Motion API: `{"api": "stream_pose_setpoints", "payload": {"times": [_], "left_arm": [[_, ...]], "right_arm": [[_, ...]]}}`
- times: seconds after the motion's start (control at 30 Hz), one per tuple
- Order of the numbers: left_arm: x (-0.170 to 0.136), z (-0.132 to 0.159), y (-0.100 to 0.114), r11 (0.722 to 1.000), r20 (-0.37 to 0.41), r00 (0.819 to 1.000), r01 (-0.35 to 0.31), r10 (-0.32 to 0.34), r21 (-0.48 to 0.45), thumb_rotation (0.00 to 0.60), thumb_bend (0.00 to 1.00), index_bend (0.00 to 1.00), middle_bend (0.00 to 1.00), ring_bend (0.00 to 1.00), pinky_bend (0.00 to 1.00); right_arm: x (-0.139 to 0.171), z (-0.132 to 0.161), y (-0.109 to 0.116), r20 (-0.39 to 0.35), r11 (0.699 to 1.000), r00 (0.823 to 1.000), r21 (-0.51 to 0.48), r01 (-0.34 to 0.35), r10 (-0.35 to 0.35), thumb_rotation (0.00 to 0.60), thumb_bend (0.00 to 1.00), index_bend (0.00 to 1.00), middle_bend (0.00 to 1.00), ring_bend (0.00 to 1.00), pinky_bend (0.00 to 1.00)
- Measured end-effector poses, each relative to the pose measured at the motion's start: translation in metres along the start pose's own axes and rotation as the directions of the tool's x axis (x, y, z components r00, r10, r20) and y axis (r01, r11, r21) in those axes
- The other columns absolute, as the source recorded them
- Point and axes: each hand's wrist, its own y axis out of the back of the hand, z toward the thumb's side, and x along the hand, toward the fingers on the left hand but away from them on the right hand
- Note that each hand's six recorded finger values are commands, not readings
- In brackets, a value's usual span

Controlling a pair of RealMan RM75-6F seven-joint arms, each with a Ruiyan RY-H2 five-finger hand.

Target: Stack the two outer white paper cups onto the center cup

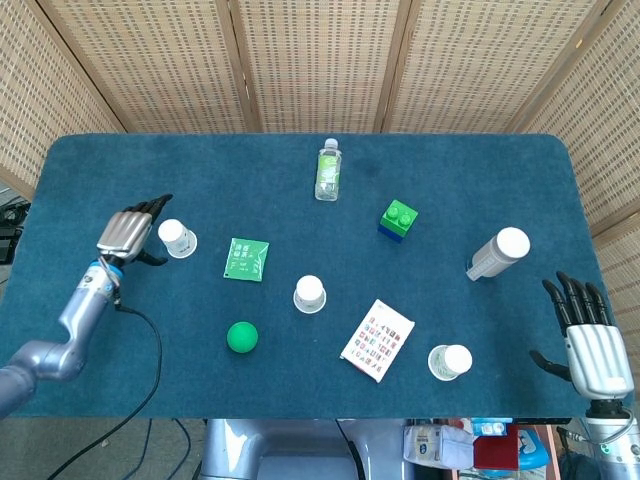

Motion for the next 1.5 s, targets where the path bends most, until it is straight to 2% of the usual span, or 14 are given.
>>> {"api": "stream_pose_setpoints", "payload": {"times": [0.13, 0.33, 0.43, 0.7, 0.93, 1.1, 1.23, 1.33, 1.5], "left_arm": [[0.017, 0.010, -0.006, 1.000, -0.005, 1.000, 0.011, -0.011, -0.001, 0.600, 0.13, 0.10, 0.25, 0.31, 0.30], [0.036, 0.018, -0.012, 1.000, -0.029, 0.999, 0.022, -0.022, 0.007, 0.600, 0.19, 0.32, 0.45, 0.45, 0.37], [0.042, 0.022, -0.015, 1.000, -0.040, 0.999, 0.021, -0.020, 0.012, 0.600, 0.20, 0.37, 0.49, 0.49, 0.40], [0.044, 0.021, -0.017, 0.999, -0.067, 0.998, -0.003, 0.006, 0.037, 0.600, 0.20, 0.39, 0.51, 0.51, 0.42], [0.040, 0.022, -0.011, 0.999, -0.059, 0.998, -0.032, 0.033, 0.021, 0.600, 0.20, 0.39, 0.51, 0.51, 0.42], [0.033, 0.035, 0.006, 0.996, -0.008, 0.996, -0.085, 0.085, -0.021, 0.600, 0.20, 0.39, 0.51, 0.51, 0.42], [0.020, 0.059, 0.022, 0.990, 0.070, 0.989, -0.125, 0.130, -0.064, 0.600, 0.20, 0.39, 0.51, 0.51, 0.42], [0.005, 0.087, 0.034, 0.985, 0.151, 0.977, -0.134, 0.149, -0.107, 0.600, 0.20, 0.39, 0.51, 0.51, 0.42], [-0.028, 0.141, 0.050, 0.978, 0.295, 0.943, -0.101, 0.153, -0.182, 0.600, 0.21, 0.39, 0.51, 0.51, 0.42]], "right_arm": [[-0.002, -0.005, -0.002, 0.020, 1.000, 1.000, 0.004, -0.006, 0.006, 0.600, 0.00, 0.00, 0.00, 0.00, 0.00], [-0.005, -0.012, -0.001, 0.044, 1.000, 0.999, 0.001, -0.003, 0.003, 0.600, 0.00, 0.00, 0.00, 0.00, 0.00], [-0.006, -0.014, -0.001, 0.053, 1.000, 0.999, -0.003, -0.002, 0.002, 0.600, 0.00, 0.00, 0.00, 0.00, 0.00], [-0.007, -0.016, -0.001, 0.058, 1.000, 0.998, -0.008, -0.004, 0.004, 0.600, 0.00, 0.00, 0.00, 0.00, 0.00], [-0.007, -0.016, 0.000, 0.059, 1.000, 0.998, -0.015, -0.006, 0.007, 0.600, 0.00, 0.00, 0.00, 0.00, 0.00], [-0.006, -0.015, 0.000, 0.058, 1.000, 0.998, -0.019, -0.008, 0.009, 0.600, 0.00, 0.00, 0.00, 0.00, 0.00], [-0.007, -0.014, 0.000, 0.058, 1.000, 0.998, -0.013, -0.005, 0.006, 0.600, 0.00, 0.00, 0.00, 0.00, 0.00], [-0.007, -0.014, 0.000, 0.058, 1.000, 0.998, -0.014, -0.006, 0.007, 0.600, 0.00, 0.00, 0.00, 0.00, 0.00], [-0.007, -0.014, -0.001, 0.059, 1.000, 0.998, -0.013, -0.007, 0.008, 0.600, 0.00, 0.00, 0.00, 0.00, 0.00]]}}
